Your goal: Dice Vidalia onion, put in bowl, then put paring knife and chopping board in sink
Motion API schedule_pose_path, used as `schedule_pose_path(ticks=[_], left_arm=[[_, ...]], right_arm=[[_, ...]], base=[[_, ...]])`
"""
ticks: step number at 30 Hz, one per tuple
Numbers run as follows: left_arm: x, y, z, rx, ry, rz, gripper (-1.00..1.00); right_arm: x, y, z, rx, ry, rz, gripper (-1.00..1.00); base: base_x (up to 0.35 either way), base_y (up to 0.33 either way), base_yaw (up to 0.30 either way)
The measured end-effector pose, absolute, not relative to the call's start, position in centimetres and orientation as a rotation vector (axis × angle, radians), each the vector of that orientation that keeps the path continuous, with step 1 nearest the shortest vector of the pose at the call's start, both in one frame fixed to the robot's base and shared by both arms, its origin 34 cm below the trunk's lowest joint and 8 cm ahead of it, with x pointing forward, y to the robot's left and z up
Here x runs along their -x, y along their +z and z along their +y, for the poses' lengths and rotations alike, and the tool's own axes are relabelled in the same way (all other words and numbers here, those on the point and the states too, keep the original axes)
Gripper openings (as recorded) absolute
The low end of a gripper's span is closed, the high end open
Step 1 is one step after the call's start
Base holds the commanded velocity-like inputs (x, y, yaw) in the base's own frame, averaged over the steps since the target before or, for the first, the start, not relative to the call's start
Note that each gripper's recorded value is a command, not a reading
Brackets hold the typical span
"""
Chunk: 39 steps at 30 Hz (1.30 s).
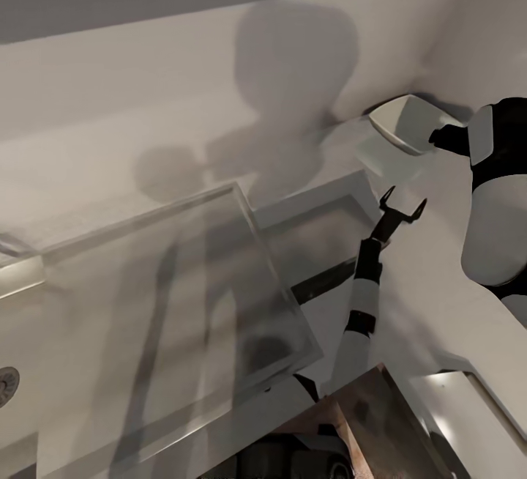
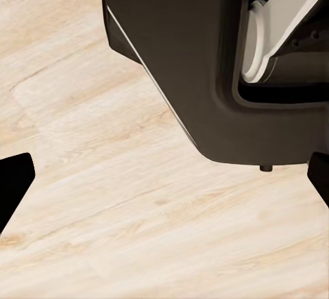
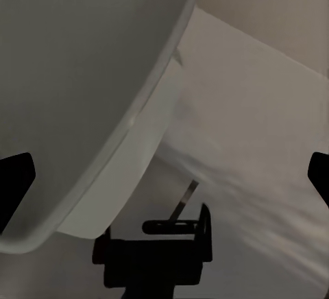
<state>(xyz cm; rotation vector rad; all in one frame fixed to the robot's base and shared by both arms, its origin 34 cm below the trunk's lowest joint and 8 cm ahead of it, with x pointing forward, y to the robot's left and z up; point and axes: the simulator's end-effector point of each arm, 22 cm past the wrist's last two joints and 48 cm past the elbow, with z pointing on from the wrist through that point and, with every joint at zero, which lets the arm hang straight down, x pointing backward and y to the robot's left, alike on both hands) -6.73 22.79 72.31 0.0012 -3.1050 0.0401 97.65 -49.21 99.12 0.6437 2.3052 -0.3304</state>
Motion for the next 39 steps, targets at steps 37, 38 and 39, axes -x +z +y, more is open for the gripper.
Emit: schedule_pose_path(ticks=[37,38,39], left_arm=[[8.3,73.4,22.7,-0.003,0.041,-3.048,1.0],[8.3,73.4,22.7,-0.003,0.041,-3.048,1.0],[8.3,73.4,22.7,-0.003,0.041,-3.047,1.0]], right_arm=[[-97.7,94.1,-48.5,-0.659,-0.299,2.357,1.0],[-97.8,94.0,-48.4,-0.662,-0.29,2.357,1.0],[-97.9,93.9,-48.1,-0.669,-0.269,2.356,1.0]], base=[[0.0,0.0,0.0],[0.0,0.0,0.0],[0.0,0.0,0.0]])
